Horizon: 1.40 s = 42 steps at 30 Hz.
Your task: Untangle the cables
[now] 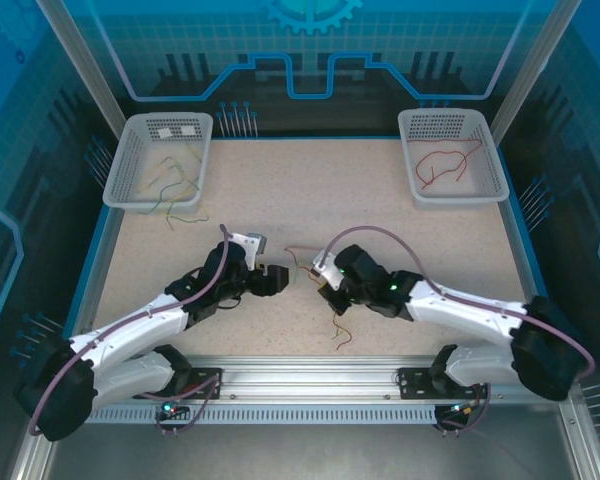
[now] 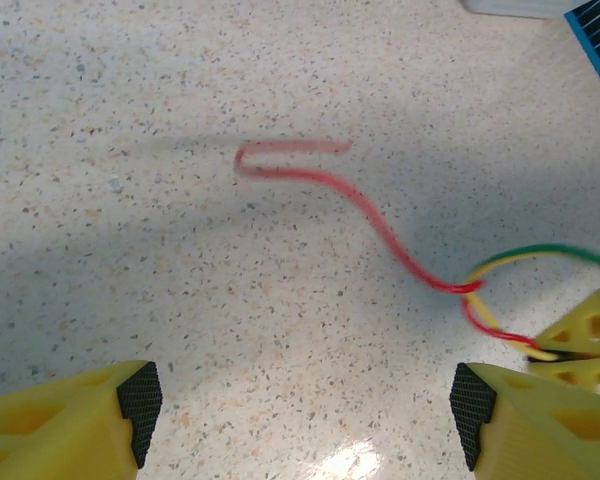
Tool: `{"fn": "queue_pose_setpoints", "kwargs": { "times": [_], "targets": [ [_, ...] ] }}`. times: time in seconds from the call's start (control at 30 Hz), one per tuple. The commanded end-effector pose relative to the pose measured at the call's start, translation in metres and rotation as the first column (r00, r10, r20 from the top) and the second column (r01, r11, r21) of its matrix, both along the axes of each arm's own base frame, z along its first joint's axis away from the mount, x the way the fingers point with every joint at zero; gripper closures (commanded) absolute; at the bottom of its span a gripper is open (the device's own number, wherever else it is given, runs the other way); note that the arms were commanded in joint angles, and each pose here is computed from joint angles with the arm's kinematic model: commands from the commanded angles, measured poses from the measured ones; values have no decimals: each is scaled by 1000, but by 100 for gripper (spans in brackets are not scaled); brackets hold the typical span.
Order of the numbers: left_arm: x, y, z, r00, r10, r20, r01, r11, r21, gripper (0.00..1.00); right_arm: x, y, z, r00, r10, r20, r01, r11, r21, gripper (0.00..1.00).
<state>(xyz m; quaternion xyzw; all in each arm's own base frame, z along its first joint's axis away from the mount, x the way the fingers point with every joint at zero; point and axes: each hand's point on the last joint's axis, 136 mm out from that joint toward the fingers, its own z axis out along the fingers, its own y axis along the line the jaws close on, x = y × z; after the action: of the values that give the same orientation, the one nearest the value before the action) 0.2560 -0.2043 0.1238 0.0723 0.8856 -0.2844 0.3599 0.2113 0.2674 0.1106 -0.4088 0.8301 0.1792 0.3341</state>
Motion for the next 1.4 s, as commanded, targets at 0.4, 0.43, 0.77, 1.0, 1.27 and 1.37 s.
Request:
{"fn": "queue_pose_setpoints", "kwargs": {
  "times": [0.4, 0.43, 0.77, 1.0, 1.27, 1.37],
  "targets": [
    [-12, -28, 90, 930, -152, 336, 220, 960, -174, 27, 13, -23, 60, 993, 5, 118, -36, 963, 267, 100],
    [-13, -30, 93, 926, -163, 342, 233, 957, -173, 26, 13, -22, 61, 992, 2, 129, -37, 962, 269, 100],
    [-33, -70, 130, 769, -292, 568, 388, 920, -52, 19, 47, -23, 69, 948, -228, 224, 175, 957, 233, 100],
    [-28, -83, 152, 662, -257, 704, 348, 937, 16, 14, 42, -11, 73, 951, -224, 211, 163, 949, 271, 100],
    [-15, -92, 174, 611, -204, 765, 322, 947, -5, 12, 36, 0, 70, 955, -176, 238, 118, 964, 239, 100],
    [-10, -90, 182, 602, -161, 782, 290, 957, -26, 11, 32, 4, 70, 953, -160, 256, 102, 968, 229, 100]
  ]
}}
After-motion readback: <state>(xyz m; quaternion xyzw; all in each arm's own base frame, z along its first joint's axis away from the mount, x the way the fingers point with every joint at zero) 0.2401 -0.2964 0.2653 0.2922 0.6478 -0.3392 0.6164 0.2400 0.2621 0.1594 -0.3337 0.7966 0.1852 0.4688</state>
